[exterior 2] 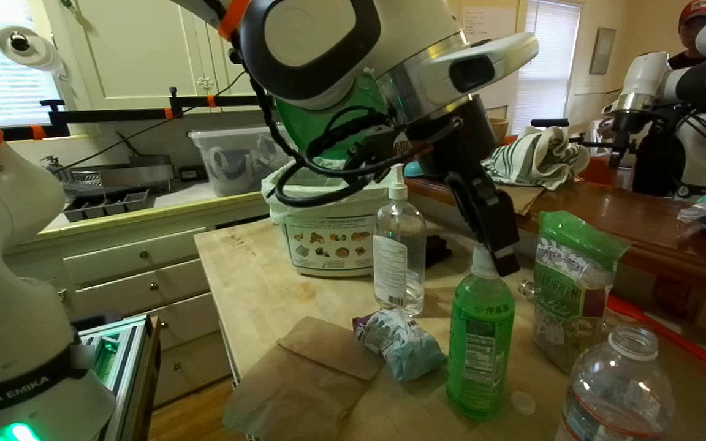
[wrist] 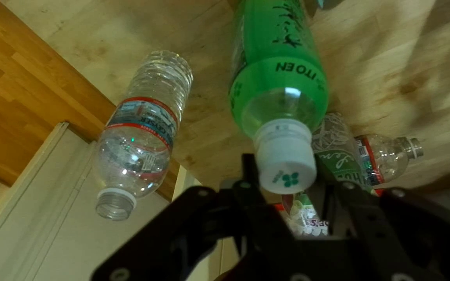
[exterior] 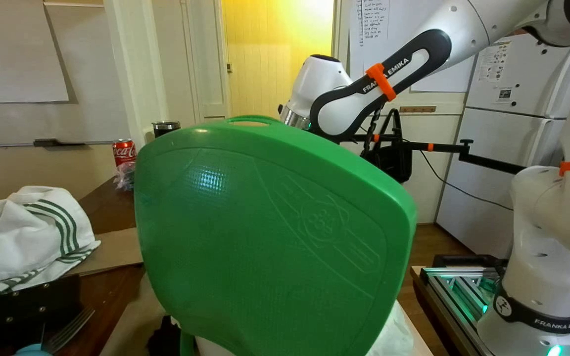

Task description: Remove the white cap from the green bottle and put it on the table

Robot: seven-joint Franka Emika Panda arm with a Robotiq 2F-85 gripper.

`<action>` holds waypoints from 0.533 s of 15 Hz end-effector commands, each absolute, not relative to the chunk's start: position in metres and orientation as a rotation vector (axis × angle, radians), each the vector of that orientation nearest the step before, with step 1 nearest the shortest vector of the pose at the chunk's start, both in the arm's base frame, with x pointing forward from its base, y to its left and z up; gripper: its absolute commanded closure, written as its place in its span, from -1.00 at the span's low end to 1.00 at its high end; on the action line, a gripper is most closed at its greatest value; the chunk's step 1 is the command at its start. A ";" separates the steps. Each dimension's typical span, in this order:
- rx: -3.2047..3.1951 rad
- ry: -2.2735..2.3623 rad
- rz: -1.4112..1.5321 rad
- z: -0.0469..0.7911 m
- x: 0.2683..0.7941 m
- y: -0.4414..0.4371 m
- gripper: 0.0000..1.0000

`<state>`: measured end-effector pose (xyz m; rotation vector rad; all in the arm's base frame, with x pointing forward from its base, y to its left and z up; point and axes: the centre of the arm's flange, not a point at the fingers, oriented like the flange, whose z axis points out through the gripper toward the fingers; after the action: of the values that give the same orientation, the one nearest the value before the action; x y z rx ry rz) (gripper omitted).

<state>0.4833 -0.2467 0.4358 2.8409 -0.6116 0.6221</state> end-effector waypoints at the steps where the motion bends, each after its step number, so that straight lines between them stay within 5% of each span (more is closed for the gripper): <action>1: 2.824 -0.612 0.653 0.435 0.484 -0.246 0.14; 2: 2.822 -0.614 0.655 0.435 0.484 -0.246 -0.27; 7: 2.816 -0.611 0.668 0.439 0.482 -0.245 -0.95; 8: 2.817 -0.611 0.671 0.440 0.482 -0.244 -0.86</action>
<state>0.4843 -0.2468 0.4388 2.8331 -0.6094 0.6470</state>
